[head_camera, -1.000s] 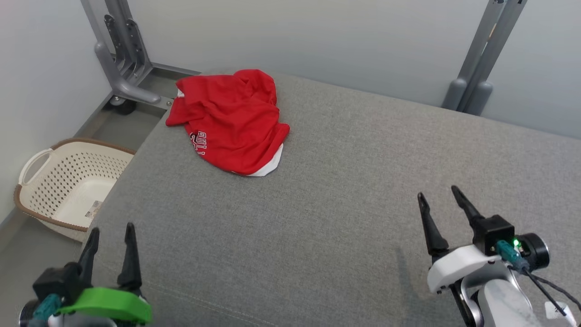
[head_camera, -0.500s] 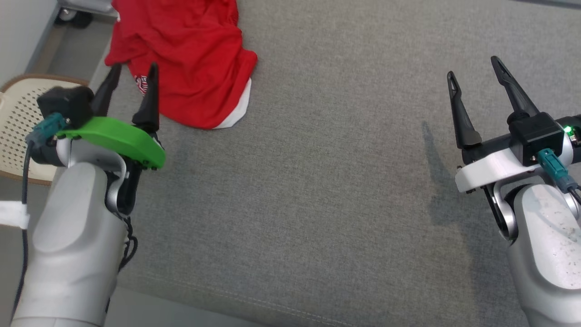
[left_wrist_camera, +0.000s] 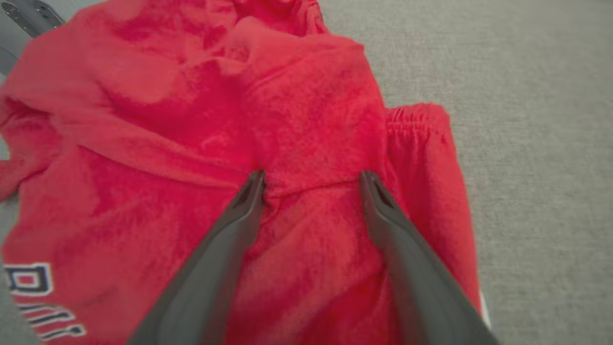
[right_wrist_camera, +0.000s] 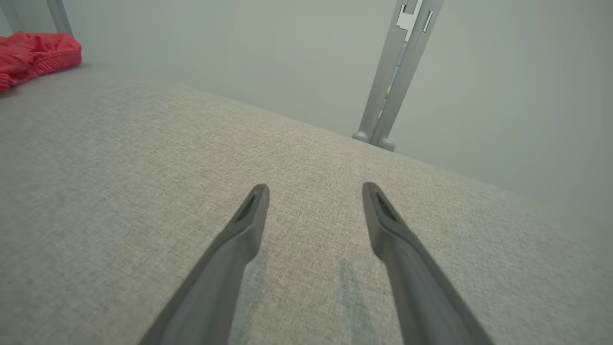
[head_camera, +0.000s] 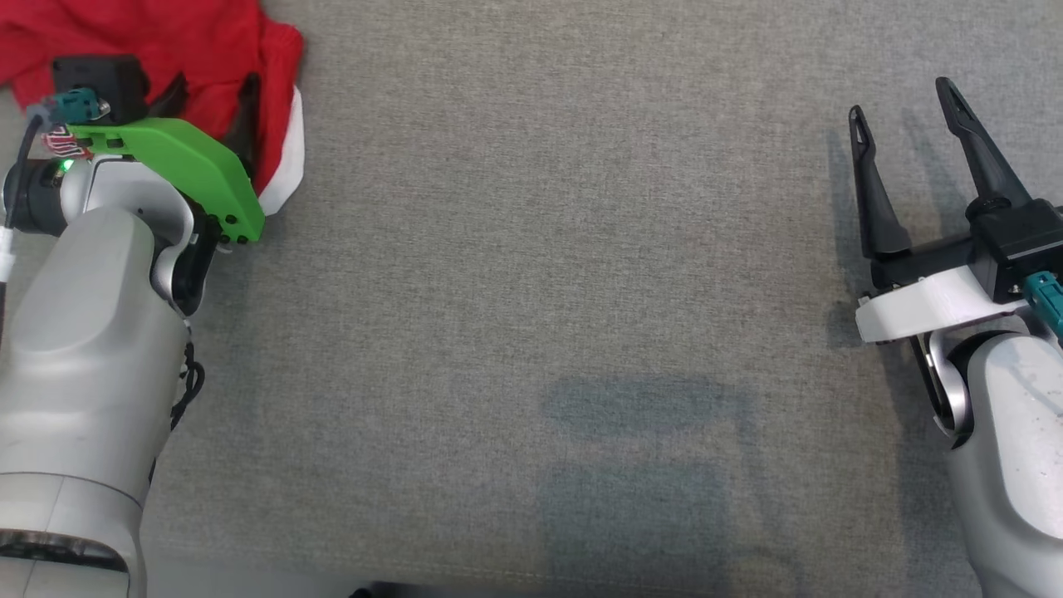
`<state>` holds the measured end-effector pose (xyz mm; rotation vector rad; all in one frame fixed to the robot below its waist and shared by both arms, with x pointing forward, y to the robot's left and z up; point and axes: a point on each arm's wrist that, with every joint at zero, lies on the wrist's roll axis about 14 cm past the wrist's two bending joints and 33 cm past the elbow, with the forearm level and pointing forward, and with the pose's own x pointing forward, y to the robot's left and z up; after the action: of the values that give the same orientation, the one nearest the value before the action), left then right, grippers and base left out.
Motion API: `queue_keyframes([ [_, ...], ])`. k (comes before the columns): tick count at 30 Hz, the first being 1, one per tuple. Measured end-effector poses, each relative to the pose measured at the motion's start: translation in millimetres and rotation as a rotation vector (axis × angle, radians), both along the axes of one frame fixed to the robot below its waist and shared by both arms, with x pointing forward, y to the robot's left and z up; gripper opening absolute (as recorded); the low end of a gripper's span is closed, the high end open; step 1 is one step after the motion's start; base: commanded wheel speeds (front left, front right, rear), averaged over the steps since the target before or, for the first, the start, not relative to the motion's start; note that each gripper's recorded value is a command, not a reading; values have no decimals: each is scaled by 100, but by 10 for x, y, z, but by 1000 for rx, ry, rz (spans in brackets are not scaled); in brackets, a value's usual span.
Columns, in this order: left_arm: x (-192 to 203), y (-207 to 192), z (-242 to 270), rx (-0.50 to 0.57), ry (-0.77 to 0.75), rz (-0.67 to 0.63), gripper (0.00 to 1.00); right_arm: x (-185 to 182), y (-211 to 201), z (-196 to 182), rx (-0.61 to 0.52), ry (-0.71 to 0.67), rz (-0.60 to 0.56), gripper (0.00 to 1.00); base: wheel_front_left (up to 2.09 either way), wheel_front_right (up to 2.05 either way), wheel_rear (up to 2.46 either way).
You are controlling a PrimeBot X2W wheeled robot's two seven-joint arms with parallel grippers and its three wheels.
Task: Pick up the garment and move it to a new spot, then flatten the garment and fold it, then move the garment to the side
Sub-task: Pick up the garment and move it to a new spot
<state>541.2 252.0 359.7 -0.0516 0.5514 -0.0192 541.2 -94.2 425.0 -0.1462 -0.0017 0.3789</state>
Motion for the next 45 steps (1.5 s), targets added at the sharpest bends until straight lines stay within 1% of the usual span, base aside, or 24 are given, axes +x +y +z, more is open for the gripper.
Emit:
queue_keyframes([
  [6,104,-51,-285,-10,79,0,100,-22,-176,-140,-18,32,-41,100,0,0,0],
  [7,114,-56,-310,-6,87,-5,39,-28,-205,-152,-21,36,-48,100,0,0,0],
  [8,119,-82,-335,-3,96,-15,0,-37,-235,-167,-24,41,-55,100,0,0,0],
  [11,139,-184,-321,-4,101,-49,0,-66,-274,-172,-21,47,-70,100,0,0,0],
  [14,161,-242,-209,2,75,-74,0,-113,-257,-148,-2,48,-74,100,0,0,0],
  [16,177,-333,-89,-4,37,-103,0,-135,-227,-102,16,42,-74,100,0,0,0],
  [19,223,-602,152,-31,-40,-172,0,-185,-169,-28,47,35,-75,100,0,0,0],
  [24,294,-1035,709,-97,-198,-266,0,-294,-152,111,87,27,-91,100,0,0,0],
  [29,142,-1661,1189,-240,-311,-369,0,-467,-260,222,111,32,-133,100,0,0,0],
  [30,98,-1765,1282,-267,-331,-387,0,-497,-302,257,115,28,-146,100,0,0,0],
  [31,98,-1765,1282,-267,-331,-387,0,-497,-302,257,115,28,-146,100,0,0,0],
  [32,53,-1866,1379,-299,-350,-403,0,-528,-342,289,117,25,-158,100,0,0,0],
  [35,-113,-2191,1667,-406,-400,-443,0,-619,-459,446,130,-5,-193,100,0,0,0],
  [39,-403,-2636,2050,-579,-454,-488,0,-780,-645,584,134,-31,-243,100,0,0,0],
  [41,-547,-2806,2153,-649,-454,-506,0,-847,-744,645,133,-45,-269,100,0,0,0],
  [45,-774,-3012,2296,-806,-433,-496,0,-961,-910,731,129,-65,-312,100,0,0,0],
])
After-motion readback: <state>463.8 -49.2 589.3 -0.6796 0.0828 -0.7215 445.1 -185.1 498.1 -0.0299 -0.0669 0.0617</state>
